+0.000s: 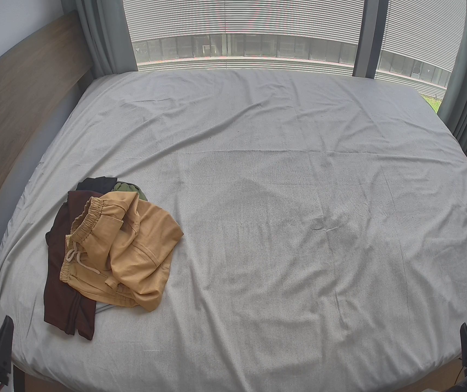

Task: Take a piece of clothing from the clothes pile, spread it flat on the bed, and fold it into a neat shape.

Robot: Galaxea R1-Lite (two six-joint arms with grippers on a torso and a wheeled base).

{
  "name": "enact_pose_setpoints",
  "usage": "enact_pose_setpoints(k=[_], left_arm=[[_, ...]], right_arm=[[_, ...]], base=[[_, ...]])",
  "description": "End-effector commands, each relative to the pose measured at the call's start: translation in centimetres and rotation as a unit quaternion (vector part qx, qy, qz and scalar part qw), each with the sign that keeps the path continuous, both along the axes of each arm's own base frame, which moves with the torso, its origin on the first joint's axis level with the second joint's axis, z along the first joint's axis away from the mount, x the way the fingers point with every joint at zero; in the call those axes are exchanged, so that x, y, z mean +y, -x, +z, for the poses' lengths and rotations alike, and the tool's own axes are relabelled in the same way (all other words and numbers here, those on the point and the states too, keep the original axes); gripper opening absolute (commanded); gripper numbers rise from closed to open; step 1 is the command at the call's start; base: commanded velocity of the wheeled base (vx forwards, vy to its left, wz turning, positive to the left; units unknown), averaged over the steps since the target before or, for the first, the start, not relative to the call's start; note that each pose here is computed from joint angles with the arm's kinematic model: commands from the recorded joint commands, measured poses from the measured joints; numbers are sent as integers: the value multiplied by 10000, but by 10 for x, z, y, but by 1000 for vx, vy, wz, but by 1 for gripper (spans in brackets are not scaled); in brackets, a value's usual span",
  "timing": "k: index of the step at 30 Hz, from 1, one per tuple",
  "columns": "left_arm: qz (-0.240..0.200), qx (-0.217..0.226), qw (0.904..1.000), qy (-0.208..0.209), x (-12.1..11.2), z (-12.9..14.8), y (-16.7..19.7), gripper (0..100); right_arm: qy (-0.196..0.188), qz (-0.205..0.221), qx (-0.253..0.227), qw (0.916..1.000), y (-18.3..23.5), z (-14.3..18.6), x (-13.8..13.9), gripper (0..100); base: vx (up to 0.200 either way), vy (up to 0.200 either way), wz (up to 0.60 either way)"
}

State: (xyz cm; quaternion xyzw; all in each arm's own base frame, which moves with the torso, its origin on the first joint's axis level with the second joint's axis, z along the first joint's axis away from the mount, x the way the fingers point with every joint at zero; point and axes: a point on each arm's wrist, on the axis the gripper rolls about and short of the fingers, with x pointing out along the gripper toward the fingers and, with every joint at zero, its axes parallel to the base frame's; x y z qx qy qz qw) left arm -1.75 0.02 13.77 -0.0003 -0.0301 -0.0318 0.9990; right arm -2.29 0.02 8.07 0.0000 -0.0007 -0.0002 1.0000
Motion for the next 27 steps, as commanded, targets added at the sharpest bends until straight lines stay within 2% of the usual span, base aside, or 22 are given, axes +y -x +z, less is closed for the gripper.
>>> enact_pose_setpoints(k=[1, 5, 8, 17, 22, 27], left_arm=[[-634, 443, 9970, 64, -3, 32, -28, 100], [-996, 706, 9925, 81, -9, 60, -52, 100], [-1077, 865, 9904, 2, -14, 71, -71, 100], [-1058, 988, 9895, 48, -24, 73, -117, 100], [-1169, 1131, 9867, 78, -27, 85, -150, 100], [-946, 1277, 9870, 230, -22, 78, -176, 100]], right_arm=[[0, 2, 7, 10000, 0, -5, 0, 100], [0, 2, 0, 10000, 0, -5, 0, 100], [0, 2, 0, 10000, 0, -5, 0, 100], [0, 10, 0, 10000, 0, -5, 0, 100], [-8, 10, 0, 10000, 0, -5, 0, 100], [-15, 10, 0, 10000, 0, -5, 0, 100]], base=[[0, 0, 0], [0, 0, 0], [0, 0, 0], [0, 0, 0], [0, 0, 0], [0, 0, 0]])
